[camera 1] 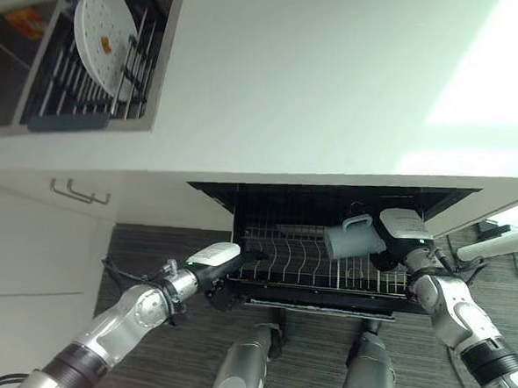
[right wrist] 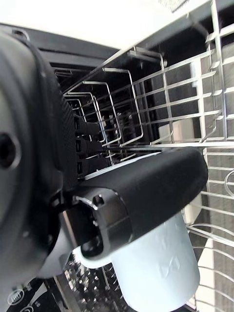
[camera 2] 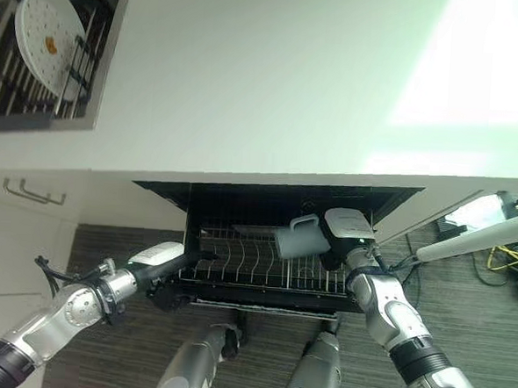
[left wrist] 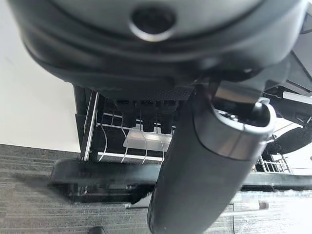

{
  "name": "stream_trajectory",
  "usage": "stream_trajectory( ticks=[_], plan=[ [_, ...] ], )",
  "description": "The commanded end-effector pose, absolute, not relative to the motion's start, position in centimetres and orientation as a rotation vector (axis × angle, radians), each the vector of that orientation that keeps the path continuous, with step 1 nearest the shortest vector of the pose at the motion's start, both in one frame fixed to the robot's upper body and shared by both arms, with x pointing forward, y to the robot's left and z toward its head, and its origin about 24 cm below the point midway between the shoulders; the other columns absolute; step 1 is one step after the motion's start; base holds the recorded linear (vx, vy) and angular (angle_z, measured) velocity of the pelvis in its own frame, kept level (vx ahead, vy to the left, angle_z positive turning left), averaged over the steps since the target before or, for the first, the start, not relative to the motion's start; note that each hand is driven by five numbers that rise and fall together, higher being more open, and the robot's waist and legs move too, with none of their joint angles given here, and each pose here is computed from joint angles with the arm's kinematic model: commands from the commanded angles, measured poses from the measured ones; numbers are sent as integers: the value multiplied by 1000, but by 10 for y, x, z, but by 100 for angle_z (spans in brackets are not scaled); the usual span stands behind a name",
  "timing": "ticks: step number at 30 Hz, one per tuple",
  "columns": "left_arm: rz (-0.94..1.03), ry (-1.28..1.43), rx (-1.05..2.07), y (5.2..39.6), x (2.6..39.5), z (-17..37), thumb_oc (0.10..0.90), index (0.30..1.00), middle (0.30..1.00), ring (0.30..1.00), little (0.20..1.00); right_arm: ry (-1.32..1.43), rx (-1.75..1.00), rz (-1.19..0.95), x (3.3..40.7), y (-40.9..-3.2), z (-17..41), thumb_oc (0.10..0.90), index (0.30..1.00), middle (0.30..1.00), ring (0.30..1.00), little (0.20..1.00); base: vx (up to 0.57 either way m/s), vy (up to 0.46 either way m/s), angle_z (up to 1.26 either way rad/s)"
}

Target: Place the dishes in the dishwasher.

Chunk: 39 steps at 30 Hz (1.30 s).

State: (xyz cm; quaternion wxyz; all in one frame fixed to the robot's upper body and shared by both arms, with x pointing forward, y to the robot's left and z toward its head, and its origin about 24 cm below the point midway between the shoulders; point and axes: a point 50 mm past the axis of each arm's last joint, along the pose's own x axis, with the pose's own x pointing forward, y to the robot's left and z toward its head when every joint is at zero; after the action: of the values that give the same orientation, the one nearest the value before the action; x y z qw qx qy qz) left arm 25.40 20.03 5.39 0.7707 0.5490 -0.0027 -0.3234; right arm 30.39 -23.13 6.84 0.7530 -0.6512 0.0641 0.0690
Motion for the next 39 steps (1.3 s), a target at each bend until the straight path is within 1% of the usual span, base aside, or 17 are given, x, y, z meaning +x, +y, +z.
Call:
stream_trajectory(
  ticks=[1, 2, 5, 7, 11, 13, 17, 19, 21, 27, 30, 33, 35, 39],
  plan=[
    [-662, -103, 1220, 199, 256, 76, 800, 900, 900, 900, 900, 240, -1456, 72, 287, -256, 63, 800, 900, 900, 900, 900, 0, 0, 0],
    [-655, -94, 1217, 199, 256, 76, 800, 900, 900, 900, 900, 171, -1476, 33, 288, -254, 76, 800, 900, 900, 900, 900, 23, 45, -6],
    [-658, -86, 1202, 197, 256, 75, 800, 900, 900, 900, 900, 61, -1529, 17, 287, -252, 89, 800, 900, 900, 900, 900, 51, 82, -15],
    [-689, -88, 1179, 195, 254, 74, 800, 900, 900, 900, 900, -188, -1691, 160, 289, -238, 107, 800, 900, 900, 900, 900, 95, 116, -8],
    [-712, -81, 1191, 200, 253, 78, 800, 900, 900, 900, 900, -333, -1825, 228, 289, -239, 118, 800, 900, 900, 900, 900, 40, -32, 7],
    [-726, -77, 1207, 205, 251, 83, 800, 900, 900, 900, 900, -448, -1910, 211, 287, -241, 131, 800, 900, 900, 900, 900, 26, -104, 3],
    [-742, -66, 1227, 210, 247, 87, 800, 900, 900, 900, 900, -674, -2009, 30, 283, -249, 153, 800, 900, 900, 900, 900, 14, -72, 4],
    [-746, -62, 1226, 211, 246, 86, 800, 900, 900, 900, 900, -734, -1994, -68, 281, -254, 158, 800, 900, 900, 900, 900, 21, -37, 7],
    [-756, -61, 1224, 211, 244, 84, 800, 900, 900, 900, 900, -726, -1963, -130, 282, -263, 157, 800, 900, 900, 900, 900, 0, 0, 0],
    [-760, -61, 1209, 214, 237, 84, 800, 900, 900, 900, 900, -687, -1914, -113, 276, -270, 147, 800, 900, 900, 900, 900, 13, 19, -1],
    [-751, -49, 1188, 218, 232, 84, 800, 900, 900, 900, 900, -586, -1731, -148, 268, -277, 139, 800, 900, 900, 900, 900, 41, 65, 1],
    [-744, -41, 1181, 218, 231, 83, 800, 900, 900, 900, 900, -580, -1677, -159, 265, -275, 139, 800, 900, 900, 900, 900, 24, 28, 2],
    [-723, -22, 1159, 219, 227, 81, 800, 900, 900, 900, 900, -554, -1512, -161, 254, -271, 143, 800, 900, 900, 900, 900, 67, 76, -2],
    [-685, -1, 1124, 219, 223, 77, 800, 900, 900, 900, 900, -568, -1354, -118, 235, -262, 153, 800, 900, 900, 900, 900, 53, 79, -11]
  ],
)
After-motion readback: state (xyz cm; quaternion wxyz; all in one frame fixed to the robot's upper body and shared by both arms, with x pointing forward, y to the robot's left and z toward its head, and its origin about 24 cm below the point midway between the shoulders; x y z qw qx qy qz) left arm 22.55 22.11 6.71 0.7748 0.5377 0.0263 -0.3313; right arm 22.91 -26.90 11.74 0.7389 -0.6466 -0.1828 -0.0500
